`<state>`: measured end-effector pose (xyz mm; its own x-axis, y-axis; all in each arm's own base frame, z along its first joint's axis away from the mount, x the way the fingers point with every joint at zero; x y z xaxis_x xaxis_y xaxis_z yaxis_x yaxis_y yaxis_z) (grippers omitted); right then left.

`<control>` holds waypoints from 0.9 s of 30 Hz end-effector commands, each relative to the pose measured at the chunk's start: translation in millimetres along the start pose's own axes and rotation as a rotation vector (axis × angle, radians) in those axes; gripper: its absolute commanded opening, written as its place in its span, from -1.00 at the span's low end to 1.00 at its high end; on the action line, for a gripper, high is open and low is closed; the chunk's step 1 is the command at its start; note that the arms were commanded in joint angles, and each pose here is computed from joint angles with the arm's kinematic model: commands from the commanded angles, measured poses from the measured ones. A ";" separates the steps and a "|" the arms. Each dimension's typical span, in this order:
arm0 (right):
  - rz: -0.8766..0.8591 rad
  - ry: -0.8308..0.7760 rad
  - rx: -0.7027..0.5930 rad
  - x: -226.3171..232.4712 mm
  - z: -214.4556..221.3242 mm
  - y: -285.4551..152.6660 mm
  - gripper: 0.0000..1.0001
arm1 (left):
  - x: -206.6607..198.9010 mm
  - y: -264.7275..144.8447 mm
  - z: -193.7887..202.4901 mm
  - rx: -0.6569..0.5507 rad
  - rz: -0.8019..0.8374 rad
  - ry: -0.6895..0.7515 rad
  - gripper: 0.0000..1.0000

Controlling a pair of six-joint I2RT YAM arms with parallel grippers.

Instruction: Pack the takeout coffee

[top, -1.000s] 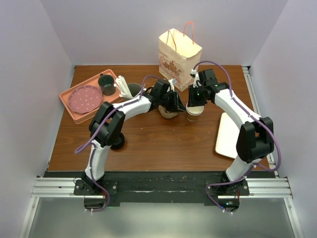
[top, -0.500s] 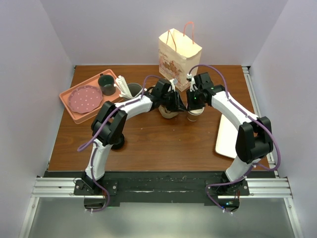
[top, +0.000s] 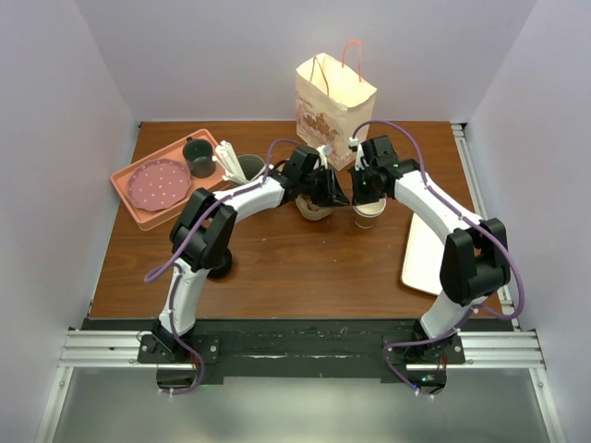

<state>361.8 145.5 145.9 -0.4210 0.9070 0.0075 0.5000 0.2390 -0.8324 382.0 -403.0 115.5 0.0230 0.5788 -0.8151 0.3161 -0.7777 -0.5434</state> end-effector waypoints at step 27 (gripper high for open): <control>0.049 -0.015 -0.066 -4.2 1.7 -30.6 -0.56 | -27.7 -7.9 -1.0 0.003 0.145 0.035 -0.35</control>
<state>349.8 140.0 154.5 -0.3937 0.9192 0.0092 0.5273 0.2340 -0.8168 380.7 -411.4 124.1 0.0643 0.5064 -0.8599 0.2991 -0.8318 -0.4675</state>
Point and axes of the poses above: each gripper's point midway between its finger pads, its own y axis out along the fingers, its own x axis along the line the jaws close on, z = x × y, the point moved 3 cm from there along -y, back along the fingers, and after that the axes turned 12 degrees about -y, right-handed, at the moved point
